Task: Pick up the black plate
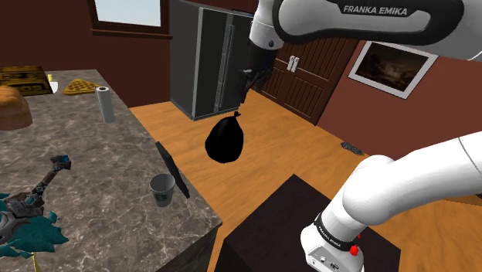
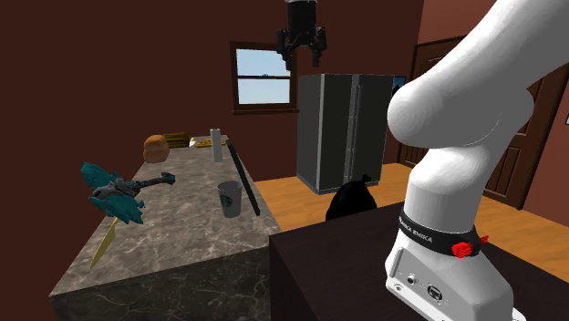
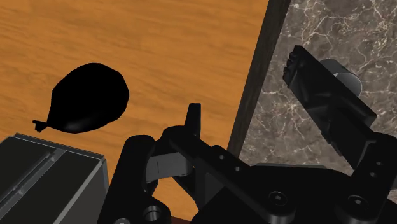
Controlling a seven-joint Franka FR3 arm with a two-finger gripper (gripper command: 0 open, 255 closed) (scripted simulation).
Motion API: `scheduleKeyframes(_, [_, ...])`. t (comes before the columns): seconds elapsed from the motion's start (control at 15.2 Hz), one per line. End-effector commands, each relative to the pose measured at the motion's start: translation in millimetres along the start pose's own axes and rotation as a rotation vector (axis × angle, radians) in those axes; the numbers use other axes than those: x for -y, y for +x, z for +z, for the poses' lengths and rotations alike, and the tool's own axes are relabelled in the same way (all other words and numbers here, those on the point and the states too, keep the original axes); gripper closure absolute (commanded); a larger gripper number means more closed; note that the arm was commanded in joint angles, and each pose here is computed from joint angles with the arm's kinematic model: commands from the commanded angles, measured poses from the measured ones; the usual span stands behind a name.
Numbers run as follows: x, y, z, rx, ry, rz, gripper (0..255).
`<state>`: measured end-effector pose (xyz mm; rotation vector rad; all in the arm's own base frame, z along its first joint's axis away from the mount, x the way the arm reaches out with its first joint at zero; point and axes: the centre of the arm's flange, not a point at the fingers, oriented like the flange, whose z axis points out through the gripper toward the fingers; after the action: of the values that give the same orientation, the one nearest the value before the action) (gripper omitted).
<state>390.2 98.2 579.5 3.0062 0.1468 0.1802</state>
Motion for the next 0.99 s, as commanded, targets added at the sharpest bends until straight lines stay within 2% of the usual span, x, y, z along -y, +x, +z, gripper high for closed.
scheduleKeyframes(0.0, [23, 12, 15, 0.023, -0.015, 0.016, 0])
scheduleKeyframes(0.92, [159, 113, 135, 0.178, -0.126, 0.115, 0])
